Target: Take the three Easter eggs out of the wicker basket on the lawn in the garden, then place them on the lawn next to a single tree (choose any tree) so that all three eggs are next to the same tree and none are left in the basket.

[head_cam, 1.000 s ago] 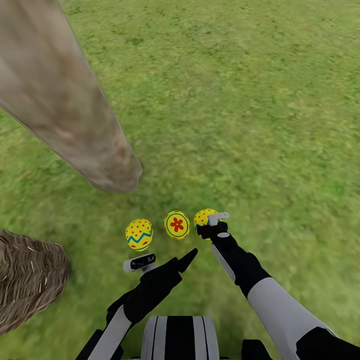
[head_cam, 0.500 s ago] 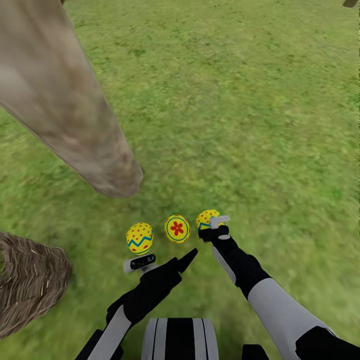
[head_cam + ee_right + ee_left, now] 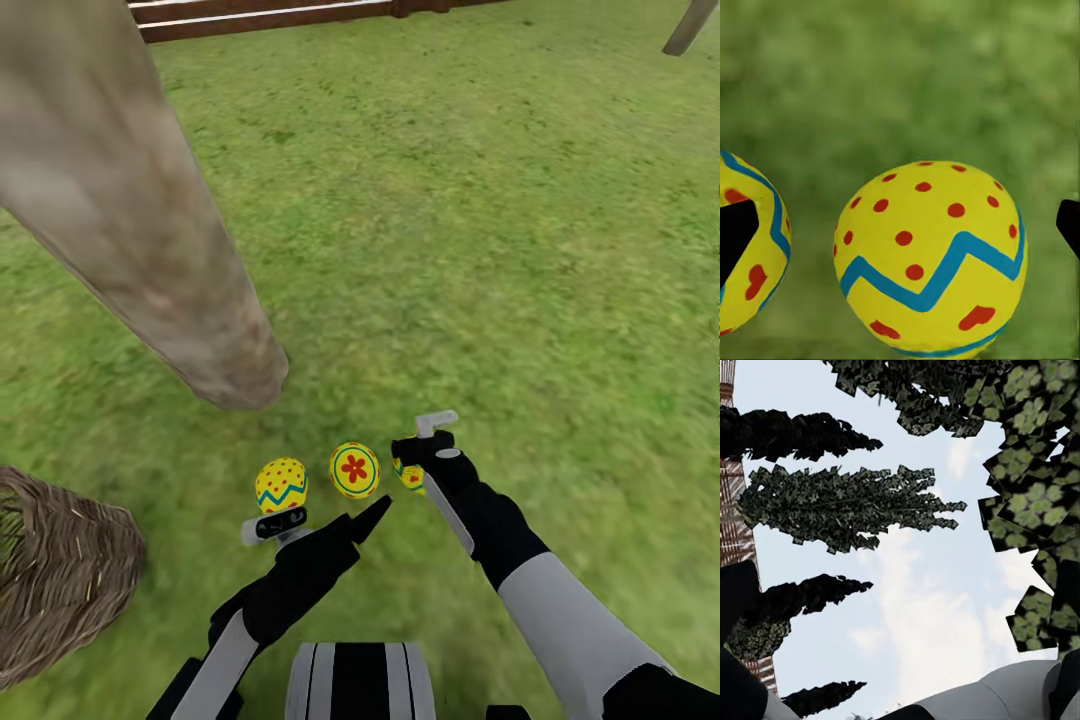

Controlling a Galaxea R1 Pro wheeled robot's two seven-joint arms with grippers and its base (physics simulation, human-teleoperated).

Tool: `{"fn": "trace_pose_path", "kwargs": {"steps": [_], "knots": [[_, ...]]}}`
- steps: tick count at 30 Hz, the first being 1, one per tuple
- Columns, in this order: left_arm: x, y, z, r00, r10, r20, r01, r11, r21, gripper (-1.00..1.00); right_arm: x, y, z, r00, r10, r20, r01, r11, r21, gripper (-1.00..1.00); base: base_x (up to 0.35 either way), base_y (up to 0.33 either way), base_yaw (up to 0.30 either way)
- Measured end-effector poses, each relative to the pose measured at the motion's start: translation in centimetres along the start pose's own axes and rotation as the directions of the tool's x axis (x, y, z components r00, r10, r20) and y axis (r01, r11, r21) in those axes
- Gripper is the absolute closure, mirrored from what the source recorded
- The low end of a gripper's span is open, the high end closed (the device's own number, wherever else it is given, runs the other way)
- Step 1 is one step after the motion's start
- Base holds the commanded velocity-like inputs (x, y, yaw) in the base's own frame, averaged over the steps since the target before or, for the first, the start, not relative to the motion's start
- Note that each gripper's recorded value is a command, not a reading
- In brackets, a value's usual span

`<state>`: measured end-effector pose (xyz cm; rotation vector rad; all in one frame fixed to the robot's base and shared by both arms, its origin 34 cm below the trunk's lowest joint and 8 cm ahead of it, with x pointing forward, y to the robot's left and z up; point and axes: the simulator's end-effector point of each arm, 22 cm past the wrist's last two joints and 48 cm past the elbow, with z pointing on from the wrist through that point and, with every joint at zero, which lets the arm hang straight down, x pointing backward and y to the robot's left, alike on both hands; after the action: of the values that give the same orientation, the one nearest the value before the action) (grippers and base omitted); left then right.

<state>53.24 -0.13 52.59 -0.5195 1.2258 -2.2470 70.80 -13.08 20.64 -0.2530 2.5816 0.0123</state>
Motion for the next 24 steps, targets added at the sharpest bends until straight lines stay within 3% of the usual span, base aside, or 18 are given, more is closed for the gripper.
{"fn": "trace_pose_path", "kwargs": {"steps": [2,6,11,13,15,16,24], "knots": [[-0.4,-0.1,-0.2,1.0,0.005,0.007,-0.005,1.0,0.001,-1.0,-0.3,-0.2,-0.7,0.999,-0.002,-0.04,0.001,1.0,-0.004,-1.0,0.0,0.0,0.0],[-2.6,-0.9,-1.0,0.998,0.047,0.036,-0.047,0.999,0.004,-1.0,-0.3,-3.9,-2.0,0.989,0.074,-0.124,-0.07,0.997,0.034,-1.0,0.0,0.0,0.0],[-3.8,-2.3,-0.7,0.996,0.086,0.022,-0.087,0.996,0.019,-1.0,-0.7,-4.8,-3.0,0.988,0.073,-0.138,-0.068,0.997,0.042,-1.0,0.0,0.0,0.0],[-3.4,-2.8,-0.4,0.998,0.06,-0.005,-0.059,0.998,0.031,-1.0,-1.1,-4.9,-3.4,0.989,0.073,-0.132,-0.067,0.997,0.044,-1.0,0.0,0.0,0.0],[-2.4,-3.4,-0.3,0.998,-0.02,-0.058,0.022,0.999,0.038,-1.0,-1.5,-5.0,-3.7,0.99,0.072,-0.125,-0.067,0.997,0.045,-1.0,0.0,0.0,0.0],[-2.4,-3.7,-0.3,0.997,-0.04,-0.071,0.043,0.998,0.04,-1.0,-1.7,-5.0,-3.9,0.99,0.072,-0.121,-0.067,0.997,0.045,-1.0,-0.035,0.0,0.0],[-3.8,-5.4,-0.5,0.997,-0.026,-0.069,0.03,0.998,0.049,-1.0,-3.4,-5.0,-5.2,0.993,0.072,-0.091,-0.067,0.997,0.047,-1.0,-0.267,0.0,0.0]]}}
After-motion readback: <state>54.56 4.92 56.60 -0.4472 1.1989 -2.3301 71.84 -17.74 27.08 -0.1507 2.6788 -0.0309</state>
